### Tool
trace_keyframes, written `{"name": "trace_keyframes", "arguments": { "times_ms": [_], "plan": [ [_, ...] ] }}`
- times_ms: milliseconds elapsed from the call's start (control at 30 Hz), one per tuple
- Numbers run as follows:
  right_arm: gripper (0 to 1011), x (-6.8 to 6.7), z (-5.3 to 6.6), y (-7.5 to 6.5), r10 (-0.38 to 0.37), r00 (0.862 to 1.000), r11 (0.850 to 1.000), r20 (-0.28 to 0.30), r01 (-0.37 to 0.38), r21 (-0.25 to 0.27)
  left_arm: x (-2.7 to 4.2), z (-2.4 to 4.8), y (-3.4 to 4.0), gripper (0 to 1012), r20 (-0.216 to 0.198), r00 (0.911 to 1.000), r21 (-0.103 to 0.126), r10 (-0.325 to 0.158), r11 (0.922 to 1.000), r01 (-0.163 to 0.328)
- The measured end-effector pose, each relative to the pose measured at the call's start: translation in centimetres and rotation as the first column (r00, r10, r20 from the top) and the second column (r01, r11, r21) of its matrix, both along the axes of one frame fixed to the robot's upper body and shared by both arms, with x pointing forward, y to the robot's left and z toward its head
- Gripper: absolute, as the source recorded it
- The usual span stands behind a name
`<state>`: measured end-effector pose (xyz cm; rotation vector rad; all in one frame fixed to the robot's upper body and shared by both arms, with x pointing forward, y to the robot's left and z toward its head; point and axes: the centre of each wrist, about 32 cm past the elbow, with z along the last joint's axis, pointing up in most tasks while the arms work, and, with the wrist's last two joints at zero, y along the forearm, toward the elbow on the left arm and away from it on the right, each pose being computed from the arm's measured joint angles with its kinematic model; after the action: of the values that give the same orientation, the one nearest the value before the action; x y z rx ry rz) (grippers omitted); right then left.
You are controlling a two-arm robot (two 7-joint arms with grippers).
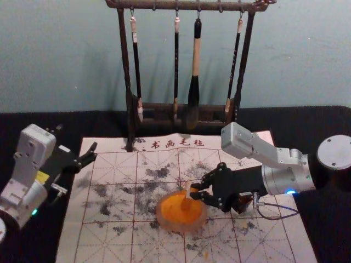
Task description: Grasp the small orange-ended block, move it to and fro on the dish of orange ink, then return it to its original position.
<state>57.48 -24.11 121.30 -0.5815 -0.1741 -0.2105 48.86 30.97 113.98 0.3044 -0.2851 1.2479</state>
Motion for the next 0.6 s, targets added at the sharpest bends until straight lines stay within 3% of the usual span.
{"name": "trace_keyframes", "arguments": {
  "times_ms": [600],
  "plan": [
    [103, -1.3, 0.5, -1.0, 0.010, 1.000, 1.000, -0.006, -0.010, -0.028, 0.00, 0.00, 0.00, 1001, 0.000, 1.0000, 0.000, 0.000, 1.0000, 0.000]
  ]
}}
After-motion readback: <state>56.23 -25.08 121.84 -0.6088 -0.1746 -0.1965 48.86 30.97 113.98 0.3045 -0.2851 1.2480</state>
